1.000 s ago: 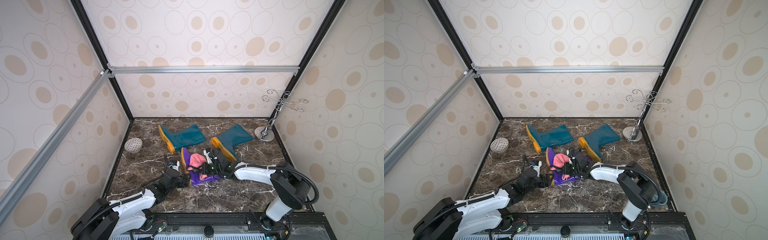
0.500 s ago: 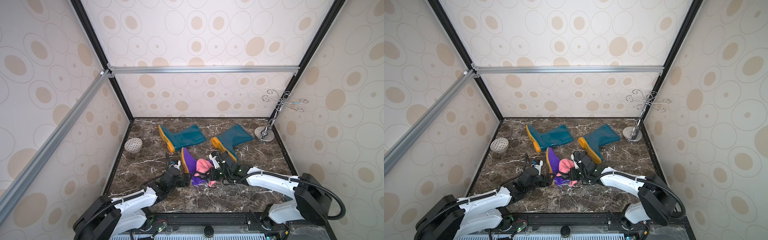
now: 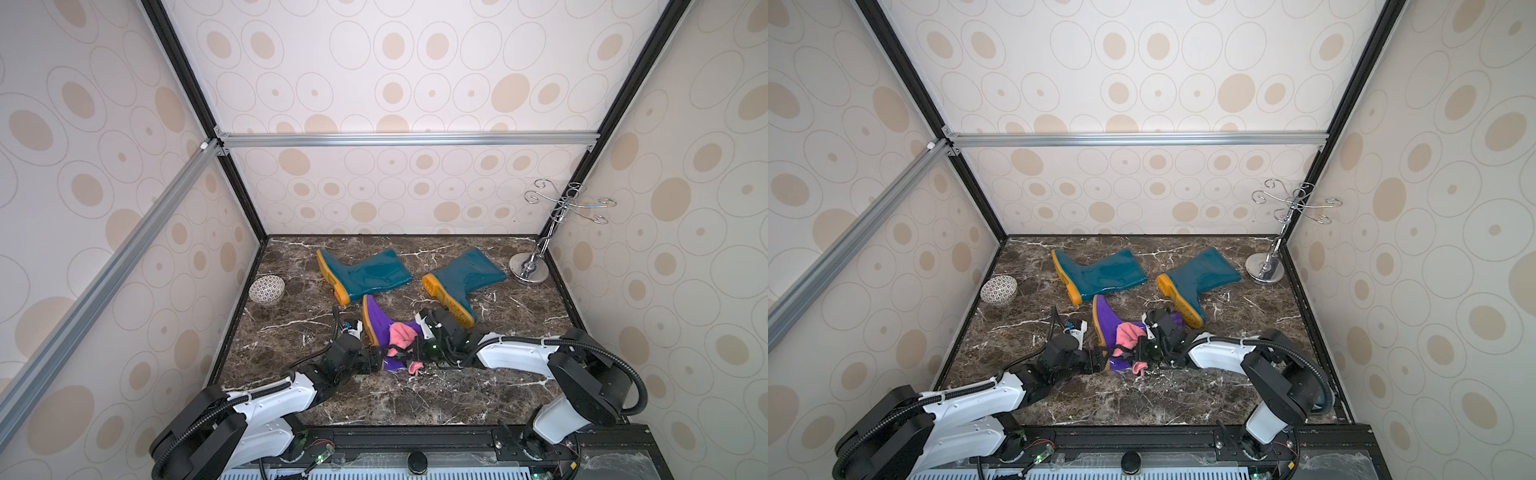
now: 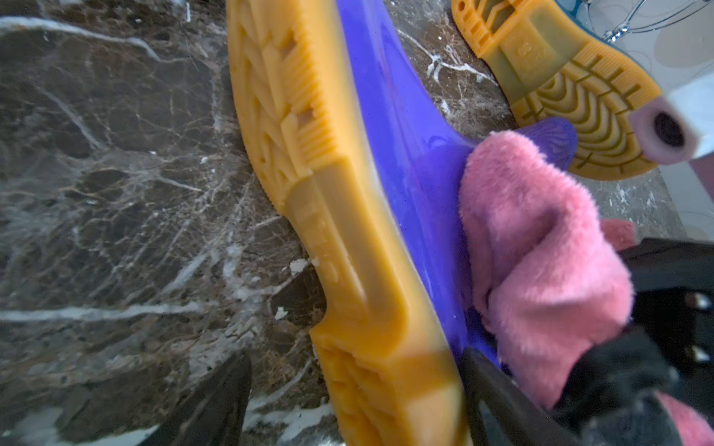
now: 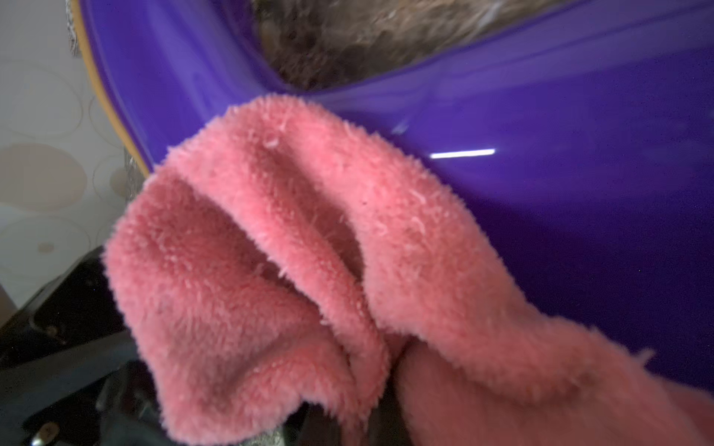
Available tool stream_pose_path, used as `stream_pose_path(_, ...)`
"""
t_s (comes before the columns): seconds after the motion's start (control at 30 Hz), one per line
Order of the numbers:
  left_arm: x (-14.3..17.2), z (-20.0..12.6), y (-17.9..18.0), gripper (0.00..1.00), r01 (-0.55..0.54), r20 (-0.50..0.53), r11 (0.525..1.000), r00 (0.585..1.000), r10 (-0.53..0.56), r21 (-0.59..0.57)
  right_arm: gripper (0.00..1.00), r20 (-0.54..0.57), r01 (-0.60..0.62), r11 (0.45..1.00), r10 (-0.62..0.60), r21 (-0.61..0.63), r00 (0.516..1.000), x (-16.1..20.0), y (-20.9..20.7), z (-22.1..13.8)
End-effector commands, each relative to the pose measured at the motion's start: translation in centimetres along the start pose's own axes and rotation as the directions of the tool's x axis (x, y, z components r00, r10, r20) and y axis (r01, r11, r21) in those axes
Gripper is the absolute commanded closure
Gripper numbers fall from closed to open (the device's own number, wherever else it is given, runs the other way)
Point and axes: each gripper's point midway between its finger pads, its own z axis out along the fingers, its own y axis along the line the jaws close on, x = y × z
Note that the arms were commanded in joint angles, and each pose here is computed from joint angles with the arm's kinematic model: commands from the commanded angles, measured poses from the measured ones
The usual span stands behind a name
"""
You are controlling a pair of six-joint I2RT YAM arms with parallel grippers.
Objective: Wipe the rubber boots with a cloth
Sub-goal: Wipe the dirt off the rubber boot.
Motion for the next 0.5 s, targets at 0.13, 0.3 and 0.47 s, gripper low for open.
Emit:
stream_pose_path(0.13,1.9,0.0,2.0,0.16,-0.027,-0.083,0.996,0.996,0.02,-0.084,1.0,0.132,-0.156,0.93,0.118,0.334,0.984,-1.1,-7.9,-5.4)
stream_pose_path(0.3,1.9,0.2,2.0,0.16,-0.033,-0.091,0.996,0.996,0.025,-0.087,1.0,0.21,-0.133,0.921,0.057,0.366,0.976,-2.5,-7.8,-8.7)
stream_pose_path(0.47,1.6,0.3,1.7,0.16,-0.038,-0.089,0.996,0.996,0.03,-0.085,1.0,0.04,-0.018,0.995,0.014,0.099,0.999,-0.5,-2.6,-4.7)
